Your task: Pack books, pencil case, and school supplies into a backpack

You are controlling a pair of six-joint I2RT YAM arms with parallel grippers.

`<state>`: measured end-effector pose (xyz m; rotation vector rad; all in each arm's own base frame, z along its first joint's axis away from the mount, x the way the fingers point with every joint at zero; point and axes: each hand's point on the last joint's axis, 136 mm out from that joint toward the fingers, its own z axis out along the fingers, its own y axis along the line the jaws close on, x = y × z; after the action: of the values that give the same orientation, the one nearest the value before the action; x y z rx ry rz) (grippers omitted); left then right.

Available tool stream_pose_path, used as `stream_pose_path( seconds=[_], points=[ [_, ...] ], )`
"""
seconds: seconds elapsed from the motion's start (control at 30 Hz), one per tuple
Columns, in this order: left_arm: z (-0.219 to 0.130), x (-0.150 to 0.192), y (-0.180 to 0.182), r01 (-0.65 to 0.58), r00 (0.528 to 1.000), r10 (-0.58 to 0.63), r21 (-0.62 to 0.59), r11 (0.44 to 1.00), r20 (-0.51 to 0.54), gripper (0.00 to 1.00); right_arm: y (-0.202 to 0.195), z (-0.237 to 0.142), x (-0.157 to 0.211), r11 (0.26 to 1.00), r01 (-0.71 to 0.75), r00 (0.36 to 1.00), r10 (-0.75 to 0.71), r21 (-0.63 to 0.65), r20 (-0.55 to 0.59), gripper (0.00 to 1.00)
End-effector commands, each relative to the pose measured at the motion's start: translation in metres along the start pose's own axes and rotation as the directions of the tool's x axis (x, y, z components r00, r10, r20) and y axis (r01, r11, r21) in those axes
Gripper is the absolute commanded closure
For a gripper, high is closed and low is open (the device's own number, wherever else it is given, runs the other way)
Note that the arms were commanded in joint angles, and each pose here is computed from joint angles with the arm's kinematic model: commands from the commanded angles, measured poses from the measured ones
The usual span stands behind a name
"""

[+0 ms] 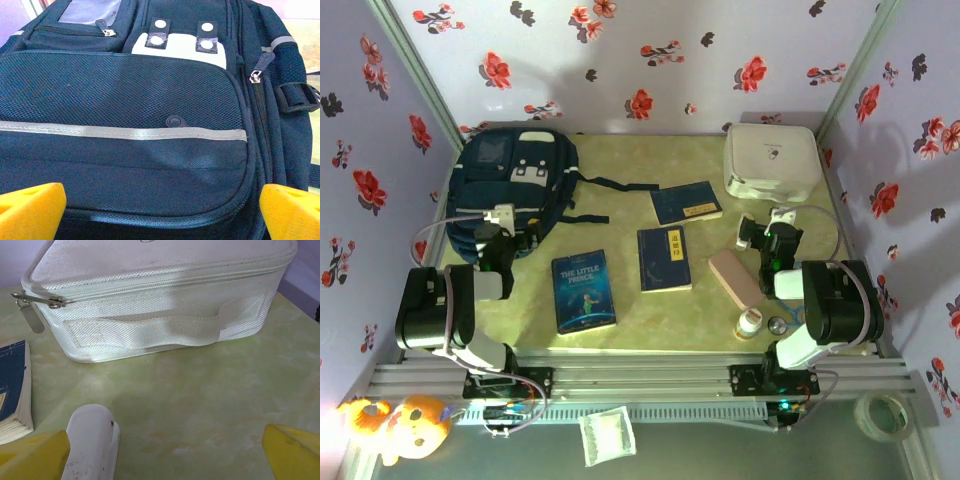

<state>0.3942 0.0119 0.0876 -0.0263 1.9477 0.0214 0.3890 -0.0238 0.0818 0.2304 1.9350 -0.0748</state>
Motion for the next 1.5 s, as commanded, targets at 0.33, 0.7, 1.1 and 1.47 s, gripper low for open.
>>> stream_pose_path(
  seconds=[0.33,0.7,1.1,1.47],
  points=[
    [0.002,-0.007,0.001,-0.013,1.0,0.013,-0.015,1.0,0.021,0.0,0.001,0.003,-0.007,1.0,0.012,1.0,-0.012,-0.001,0.012,0.01],
    [0.003,-0.008,0.002,-0.012,1.0,0.012,-0.017,1.0,0.021,0.0,0.001,0.005,-0.007,1.0,0.008,1.0,-0.008,-0.002,0.007,0.01],
    [0.003,-0.008,0.001,-0.011,1.0,0.012,-0.017,1.0,0.021,0.0,0.0,0.004,-0.006,1.0,0.01,1.0,-0.01,-0.001,0.008,0.01],
    [-0.033,-0.044,0.011,0.006,0.995,0.001,-0.07,0.998,0.103,0.0,0.0,-0.017,-0.043,0.999,0.009,1.0,-0.008,0.044,-0.024,0.01]
  ],
)
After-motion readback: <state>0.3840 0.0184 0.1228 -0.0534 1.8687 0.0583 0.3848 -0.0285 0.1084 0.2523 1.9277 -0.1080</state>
